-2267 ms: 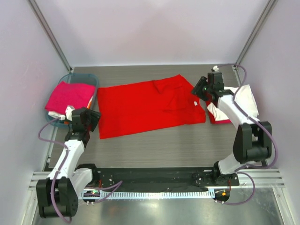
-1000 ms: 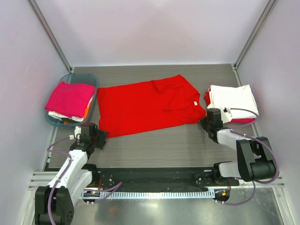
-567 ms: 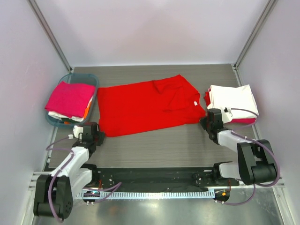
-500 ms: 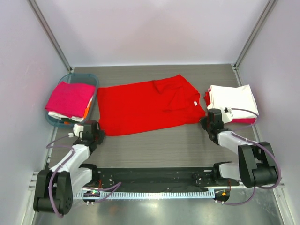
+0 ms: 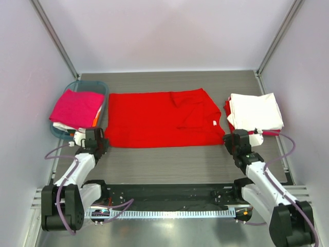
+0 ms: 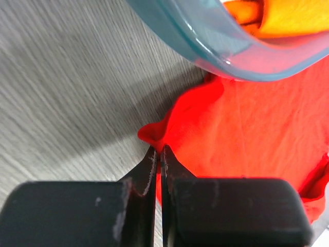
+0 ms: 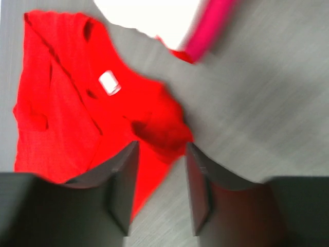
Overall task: Fold and stack the t-shirts
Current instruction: Fold the tshirt
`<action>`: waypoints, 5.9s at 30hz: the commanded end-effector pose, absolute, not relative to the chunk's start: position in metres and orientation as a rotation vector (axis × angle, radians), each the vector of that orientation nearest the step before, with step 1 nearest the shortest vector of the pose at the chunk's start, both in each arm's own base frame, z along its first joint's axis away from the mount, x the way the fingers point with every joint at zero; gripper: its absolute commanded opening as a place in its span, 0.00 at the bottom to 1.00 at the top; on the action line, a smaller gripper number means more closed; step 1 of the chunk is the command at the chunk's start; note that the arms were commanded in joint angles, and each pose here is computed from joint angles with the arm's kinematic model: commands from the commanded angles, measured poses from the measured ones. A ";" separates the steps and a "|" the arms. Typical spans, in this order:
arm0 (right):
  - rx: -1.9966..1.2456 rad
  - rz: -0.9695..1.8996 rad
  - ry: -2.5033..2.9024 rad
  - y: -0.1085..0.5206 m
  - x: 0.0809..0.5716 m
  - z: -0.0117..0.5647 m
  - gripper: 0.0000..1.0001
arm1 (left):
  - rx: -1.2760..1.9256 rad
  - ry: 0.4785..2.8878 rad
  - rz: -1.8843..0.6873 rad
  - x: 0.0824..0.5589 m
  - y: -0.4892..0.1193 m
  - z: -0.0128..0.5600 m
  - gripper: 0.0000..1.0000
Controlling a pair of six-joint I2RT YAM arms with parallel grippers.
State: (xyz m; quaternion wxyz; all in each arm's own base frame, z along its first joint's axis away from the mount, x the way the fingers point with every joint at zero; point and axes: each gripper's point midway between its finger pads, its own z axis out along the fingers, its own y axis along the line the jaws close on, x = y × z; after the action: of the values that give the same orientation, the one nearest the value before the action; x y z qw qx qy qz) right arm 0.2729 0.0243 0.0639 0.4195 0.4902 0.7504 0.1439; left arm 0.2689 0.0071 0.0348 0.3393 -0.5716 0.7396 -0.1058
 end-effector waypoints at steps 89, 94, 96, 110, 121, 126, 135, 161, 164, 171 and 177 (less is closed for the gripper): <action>0.897 0.345 1.774 0.061 0.367 0.225 0.01 | -1.249 1.865 -0.250 0.321 0.035 0.204 0.00; 1.003 0.311 1.855 0.046 0.313 0.153 0.01 | -1.298 1.972 -0.215 0.280 0.030 0.146 0.00; 1.057 0.288 1.905 0.040 0.288 0.115 0.01 | -1.341 2.030 -0.222 0.258 0.023 0.109 0.00; 1.080 0.255 1.965 0.023 0.221 0.073 0.01 | -1.403 2.095 -0.257 0.211 0.007 0.056 0.00; 1.117 0.235 1.973 0.020 0.213 0.059 0.01 | -1.428 2.118 -0.271 0.202 0.002 0.048 0.01; 1.122 0.245 1.978 0.021 0.210 0.054 0.02 | -1.437 2.110 -0.277 0.201 0.002 0.044 0.01; 1.019 0.226 1.895 0.014 0.225 0.103 0.49 | -1.349 2.019 -0.339 0.210 0.002 0.087 0.54; 0.632 0.209 2.210 0.090 0.481 0.117 0.01 | -0.972 2.143 -0.341 0.367 -0.010 0.144 0.75; 0.619 0.225 2.266 0.098 0.500 0.090 0.01 | -0.996 2.142 -0.342 0.383 -0.015 0.143 0.76; 0.689 0.212 2.310 0.089 0.529 0.046 0.01 | -1.000 2.186 -0.321 0.411 -0.034 0.117 0.76; 0.809 0.132 2.284 0.049 0.535 0.030 0.01 | -0.984 2.197 -0.334 0.434 -0.045 0.105 0.76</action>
State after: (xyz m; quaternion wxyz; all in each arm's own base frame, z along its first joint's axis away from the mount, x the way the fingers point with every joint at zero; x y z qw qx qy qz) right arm 0.5239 0.0755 0.0266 0.3361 0.2829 0.8957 0.0683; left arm 0.4018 -0.0428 0.0837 0.3005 -0.3801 0.8677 -0.1112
